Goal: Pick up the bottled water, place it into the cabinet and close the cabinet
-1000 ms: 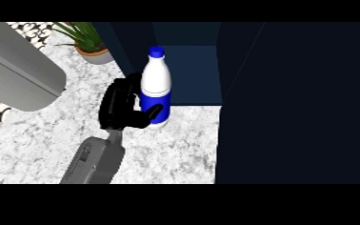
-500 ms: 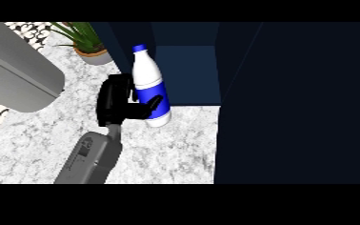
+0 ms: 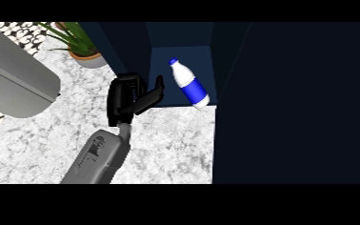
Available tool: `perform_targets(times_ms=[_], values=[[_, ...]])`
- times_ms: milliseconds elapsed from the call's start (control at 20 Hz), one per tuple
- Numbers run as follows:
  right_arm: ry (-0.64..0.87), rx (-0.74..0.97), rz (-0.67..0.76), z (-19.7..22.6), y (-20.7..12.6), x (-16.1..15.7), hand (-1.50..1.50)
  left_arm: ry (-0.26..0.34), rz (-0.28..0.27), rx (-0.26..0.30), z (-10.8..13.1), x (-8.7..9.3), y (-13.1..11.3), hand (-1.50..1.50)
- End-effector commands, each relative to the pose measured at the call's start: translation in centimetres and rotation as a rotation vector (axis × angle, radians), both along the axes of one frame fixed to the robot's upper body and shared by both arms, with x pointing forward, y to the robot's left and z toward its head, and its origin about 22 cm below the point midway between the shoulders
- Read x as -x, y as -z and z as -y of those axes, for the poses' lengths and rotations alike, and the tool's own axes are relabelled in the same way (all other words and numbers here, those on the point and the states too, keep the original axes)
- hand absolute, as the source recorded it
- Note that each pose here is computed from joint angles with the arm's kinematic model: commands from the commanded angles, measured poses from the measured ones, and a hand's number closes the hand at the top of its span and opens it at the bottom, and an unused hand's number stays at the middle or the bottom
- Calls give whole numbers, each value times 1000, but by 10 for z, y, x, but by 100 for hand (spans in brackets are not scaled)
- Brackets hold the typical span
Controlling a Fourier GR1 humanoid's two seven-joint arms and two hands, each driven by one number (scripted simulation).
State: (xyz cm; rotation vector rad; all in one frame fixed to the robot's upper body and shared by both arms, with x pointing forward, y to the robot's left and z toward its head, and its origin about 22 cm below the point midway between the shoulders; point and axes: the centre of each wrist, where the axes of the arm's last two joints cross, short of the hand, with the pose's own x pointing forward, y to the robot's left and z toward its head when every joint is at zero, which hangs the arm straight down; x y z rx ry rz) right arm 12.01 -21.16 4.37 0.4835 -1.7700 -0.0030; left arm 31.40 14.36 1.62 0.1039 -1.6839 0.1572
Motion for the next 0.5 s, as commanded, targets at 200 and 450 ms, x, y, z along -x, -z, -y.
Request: perform_targets(times_ms=[200,450], values=[[-30,-17,-5,-8,-4,-4,-150,26,52,-148,31,-57,-62,150],[-26,2,-2,-6,0,-11,-150,-24,54,-181,33,-53,-44,150]])
